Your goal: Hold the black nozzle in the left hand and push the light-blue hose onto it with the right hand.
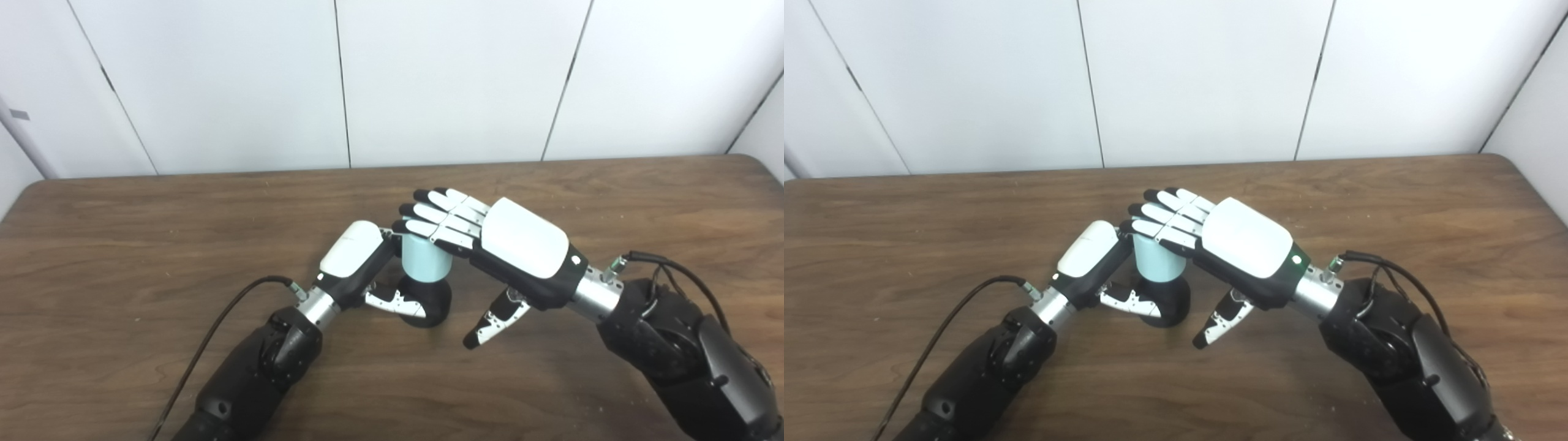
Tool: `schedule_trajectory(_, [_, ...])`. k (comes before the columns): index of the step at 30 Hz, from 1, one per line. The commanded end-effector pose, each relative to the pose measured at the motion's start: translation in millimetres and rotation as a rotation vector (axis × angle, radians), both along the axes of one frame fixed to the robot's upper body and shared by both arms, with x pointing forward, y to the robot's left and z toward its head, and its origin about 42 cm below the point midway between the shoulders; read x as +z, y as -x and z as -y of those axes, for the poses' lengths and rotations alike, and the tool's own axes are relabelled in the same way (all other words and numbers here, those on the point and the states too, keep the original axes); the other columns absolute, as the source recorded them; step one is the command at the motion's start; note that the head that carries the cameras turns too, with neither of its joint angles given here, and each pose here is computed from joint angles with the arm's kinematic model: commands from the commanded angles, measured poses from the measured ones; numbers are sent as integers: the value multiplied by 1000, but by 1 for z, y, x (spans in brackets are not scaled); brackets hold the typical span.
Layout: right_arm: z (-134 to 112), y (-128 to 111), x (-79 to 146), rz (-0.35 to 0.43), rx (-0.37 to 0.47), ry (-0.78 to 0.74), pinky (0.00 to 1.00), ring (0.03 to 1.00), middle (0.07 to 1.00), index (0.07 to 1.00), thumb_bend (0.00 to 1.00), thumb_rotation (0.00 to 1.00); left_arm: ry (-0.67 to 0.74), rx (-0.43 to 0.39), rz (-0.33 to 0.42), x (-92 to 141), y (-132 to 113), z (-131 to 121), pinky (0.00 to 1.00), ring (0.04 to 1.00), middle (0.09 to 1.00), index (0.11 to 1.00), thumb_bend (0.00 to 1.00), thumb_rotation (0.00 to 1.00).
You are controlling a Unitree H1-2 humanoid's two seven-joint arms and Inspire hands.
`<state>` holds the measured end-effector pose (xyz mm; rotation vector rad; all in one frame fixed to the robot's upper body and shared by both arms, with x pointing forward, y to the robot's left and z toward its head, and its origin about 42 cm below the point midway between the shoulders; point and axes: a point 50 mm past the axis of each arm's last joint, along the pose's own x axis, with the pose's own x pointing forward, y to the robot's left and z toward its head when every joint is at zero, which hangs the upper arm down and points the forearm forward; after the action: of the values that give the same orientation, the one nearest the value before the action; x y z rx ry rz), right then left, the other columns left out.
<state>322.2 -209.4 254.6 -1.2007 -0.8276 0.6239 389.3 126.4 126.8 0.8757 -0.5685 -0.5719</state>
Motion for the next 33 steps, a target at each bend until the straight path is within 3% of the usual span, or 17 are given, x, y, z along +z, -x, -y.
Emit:
schedule_trajectory(1, [10,5,-23,-89,-11,121,981,994,955,917,815,147,-107,34,-308,-101,74,-17,513,480,423,416,658,417])
schedule_trajectory(9, [13,8,-36,23,-7,80,1000,1000,971,929,809,112,-103,32,-308,-101,75,-18,517,482,423,413,658,417])
schedule_trajectory(23, [13,13,-50,50,2,92,1000,1000,981,930,800,107,-103,32,-312,-100,75,-19,513,481,425,419,662,421])
schedule_trajectory(33, [10,13,-43,70,34,145,1000,1000,971,913,766,130,-100,32,-314,-100,75,-18,506,479,424,418,662,422])
